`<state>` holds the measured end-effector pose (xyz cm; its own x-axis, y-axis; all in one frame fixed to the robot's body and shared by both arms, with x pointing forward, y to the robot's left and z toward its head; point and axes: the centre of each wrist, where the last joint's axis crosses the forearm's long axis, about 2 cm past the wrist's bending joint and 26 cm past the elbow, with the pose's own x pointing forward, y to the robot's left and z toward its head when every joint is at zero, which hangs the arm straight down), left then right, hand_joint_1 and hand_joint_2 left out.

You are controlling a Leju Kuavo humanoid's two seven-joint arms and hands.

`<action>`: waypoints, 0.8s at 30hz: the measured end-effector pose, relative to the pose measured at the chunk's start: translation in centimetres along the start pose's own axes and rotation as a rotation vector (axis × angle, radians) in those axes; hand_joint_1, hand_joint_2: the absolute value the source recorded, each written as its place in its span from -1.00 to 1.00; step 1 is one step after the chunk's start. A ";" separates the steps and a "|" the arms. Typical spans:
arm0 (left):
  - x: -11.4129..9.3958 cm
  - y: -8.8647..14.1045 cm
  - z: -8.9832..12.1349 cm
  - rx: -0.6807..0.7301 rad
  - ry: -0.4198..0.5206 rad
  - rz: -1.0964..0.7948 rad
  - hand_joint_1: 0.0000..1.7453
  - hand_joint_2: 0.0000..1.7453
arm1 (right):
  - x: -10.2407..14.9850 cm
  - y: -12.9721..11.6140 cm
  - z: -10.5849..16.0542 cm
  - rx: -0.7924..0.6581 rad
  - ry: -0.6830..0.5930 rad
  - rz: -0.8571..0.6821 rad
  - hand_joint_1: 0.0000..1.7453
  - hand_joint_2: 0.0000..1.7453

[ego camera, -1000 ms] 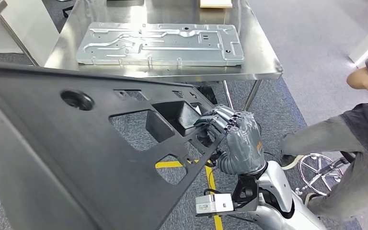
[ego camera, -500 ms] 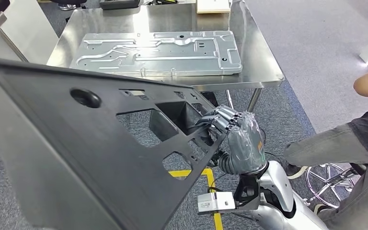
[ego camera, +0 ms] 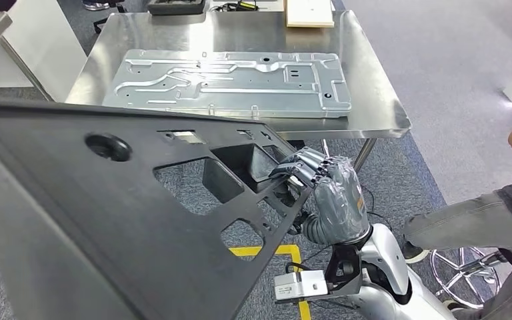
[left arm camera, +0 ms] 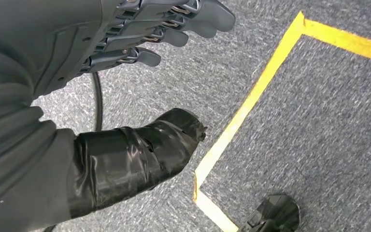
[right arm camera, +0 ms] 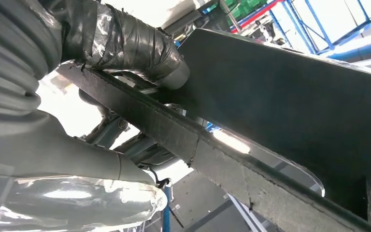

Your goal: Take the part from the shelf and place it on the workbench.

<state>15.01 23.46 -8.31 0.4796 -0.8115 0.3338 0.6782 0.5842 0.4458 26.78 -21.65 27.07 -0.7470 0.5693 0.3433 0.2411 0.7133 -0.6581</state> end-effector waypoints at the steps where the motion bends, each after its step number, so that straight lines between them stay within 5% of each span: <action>1: -0.1 -0.1 0.0 -0.002 0.001 0.001 -1.00 1.00 | 0.0 0.0 0.0 0.001 0.000 0.000 1.00 1.00; 24: -0.8 0.3 0.0 0.005 0.014 0.004 -1.00 1.00 | -0.4 0.2 0.0 0.025 0.017 -0.001 1.00 1.00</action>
<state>14.81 24.24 -8.46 0.4898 -0.8094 0.3239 0.6737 0.5872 0.4486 27.14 -21.75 26.73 -0.7366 0.5754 0.3555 0.2243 0.7036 -0.6742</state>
